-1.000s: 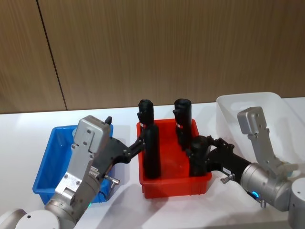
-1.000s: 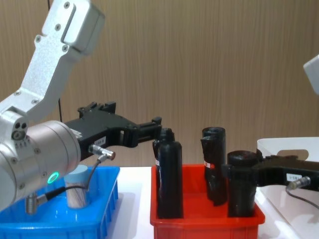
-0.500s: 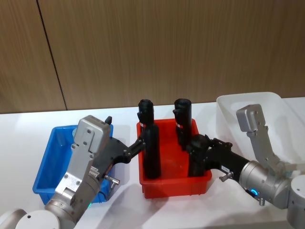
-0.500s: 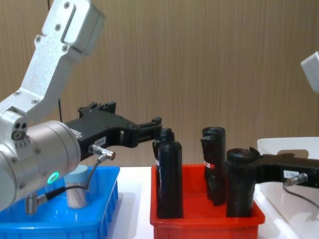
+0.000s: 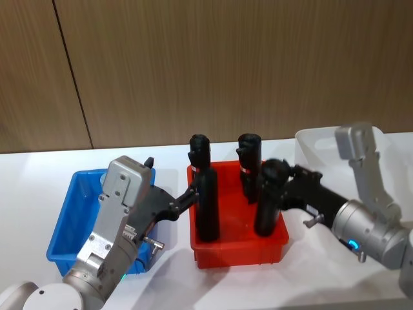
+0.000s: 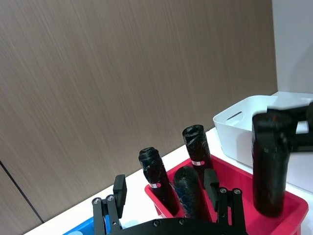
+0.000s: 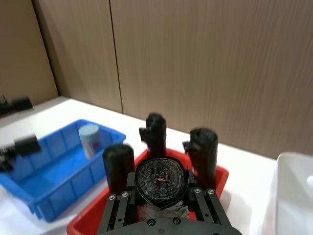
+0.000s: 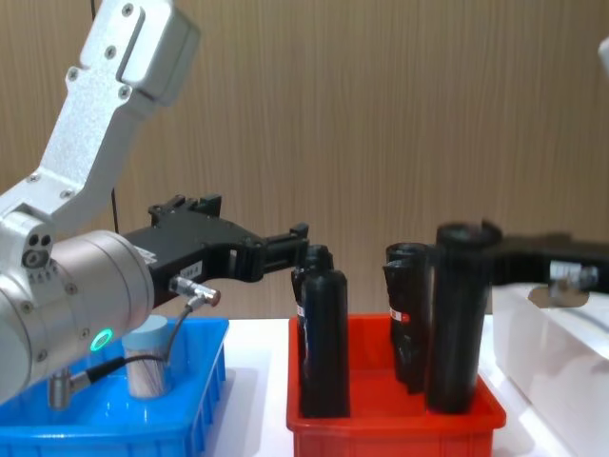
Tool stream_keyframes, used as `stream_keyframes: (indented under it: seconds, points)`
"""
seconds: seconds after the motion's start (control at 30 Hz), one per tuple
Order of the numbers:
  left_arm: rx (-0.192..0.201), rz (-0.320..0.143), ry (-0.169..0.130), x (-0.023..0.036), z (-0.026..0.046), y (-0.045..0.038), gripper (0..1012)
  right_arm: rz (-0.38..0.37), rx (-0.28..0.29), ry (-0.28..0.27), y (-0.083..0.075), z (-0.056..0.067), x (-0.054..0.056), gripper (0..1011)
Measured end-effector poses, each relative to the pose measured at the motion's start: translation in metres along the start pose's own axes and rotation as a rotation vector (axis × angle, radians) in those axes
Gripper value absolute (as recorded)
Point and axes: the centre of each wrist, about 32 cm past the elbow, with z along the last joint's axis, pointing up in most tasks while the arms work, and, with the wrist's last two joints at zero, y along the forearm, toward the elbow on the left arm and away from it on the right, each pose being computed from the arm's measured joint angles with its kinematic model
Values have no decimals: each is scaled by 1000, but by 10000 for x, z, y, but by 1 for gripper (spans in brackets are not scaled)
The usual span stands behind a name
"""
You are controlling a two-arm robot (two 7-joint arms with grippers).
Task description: Pick the cotton swabs from the blue box and place them into the white box.
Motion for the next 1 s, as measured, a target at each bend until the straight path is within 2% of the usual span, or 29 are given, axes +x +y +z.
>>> stream_keyframes:
  seconds: [0.3, 0.5, 0.63, 0.77, 1.0]
  points:
    - [0, 0, 0, 0, 0, 0, 1004, -42, 74, -31, -102, 289, 54, 542]
    - [0, 0, 0, 0, 0, 0, 1004, -107, 110, -59, -184, 469, 153, 542]
    - [0, 0, 0, 0, 0, 0, 1004, -143, 117, -73, -212, 526, 214, 542]
    - [0, 0, 0, 0, 0, 0, 1004, -204, 119, -99, -239, 584, 321, 542]
    - [0, 0, 0, 0, 0, 0, 1004, -284, 102, -126, -230, 577, 494, 542]
